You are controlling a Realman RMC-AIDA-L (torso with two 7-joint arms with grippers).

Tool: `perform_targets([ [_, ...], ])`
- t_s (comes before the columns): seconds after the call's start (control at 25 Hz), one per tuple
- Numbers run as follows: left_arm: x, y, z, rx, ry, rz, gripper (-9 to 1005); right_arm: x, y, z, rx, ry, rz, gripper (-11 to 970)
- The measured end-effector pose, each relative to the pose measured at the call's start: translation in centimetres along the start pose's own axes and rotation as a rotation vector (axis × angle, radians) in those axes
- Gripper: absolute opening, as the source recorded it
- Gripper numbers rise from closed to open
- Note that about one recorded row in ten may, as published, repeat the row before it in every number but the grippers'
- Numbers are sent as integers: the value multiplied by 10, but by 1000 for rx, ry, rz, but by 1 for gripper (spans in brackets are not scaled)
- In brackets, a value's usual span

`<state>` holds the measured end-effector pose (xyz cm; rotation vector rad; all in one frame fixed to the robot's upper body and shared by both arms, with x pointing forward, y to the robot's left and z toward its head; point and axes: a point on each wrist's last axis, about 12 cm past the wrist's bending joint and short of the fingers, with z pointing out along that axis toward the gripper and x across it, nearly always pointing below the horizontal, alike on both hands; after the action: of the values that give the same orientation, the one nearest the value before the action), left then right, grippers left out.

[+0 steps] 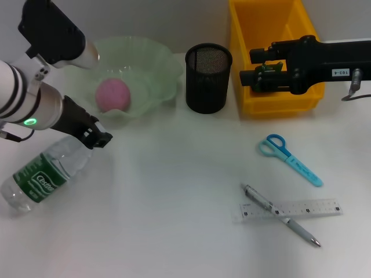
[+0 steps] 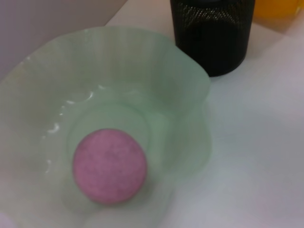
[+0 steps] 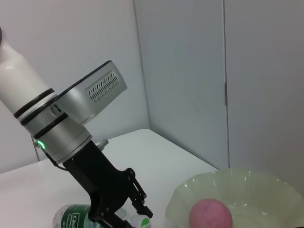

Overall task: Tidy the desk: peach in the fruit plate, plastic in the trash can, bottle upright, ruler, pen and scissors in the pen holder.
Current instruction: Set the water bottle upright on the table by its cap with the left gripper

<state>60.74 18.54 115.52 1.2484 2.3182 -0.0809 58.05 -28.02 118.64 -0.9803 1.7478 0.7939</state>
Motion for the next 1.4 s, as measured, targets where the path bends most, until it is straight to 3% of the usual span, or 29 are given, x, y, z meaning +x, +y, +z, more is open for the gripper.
perform_targets([
  [0.64,2,10,-49,-137,-131,-12,420,-1,1,1,3,-7,-6,588],
  [1.4,-1,17,-71,-243,-114,-15,419,-1,0,0,12,-8,-7,589],
])
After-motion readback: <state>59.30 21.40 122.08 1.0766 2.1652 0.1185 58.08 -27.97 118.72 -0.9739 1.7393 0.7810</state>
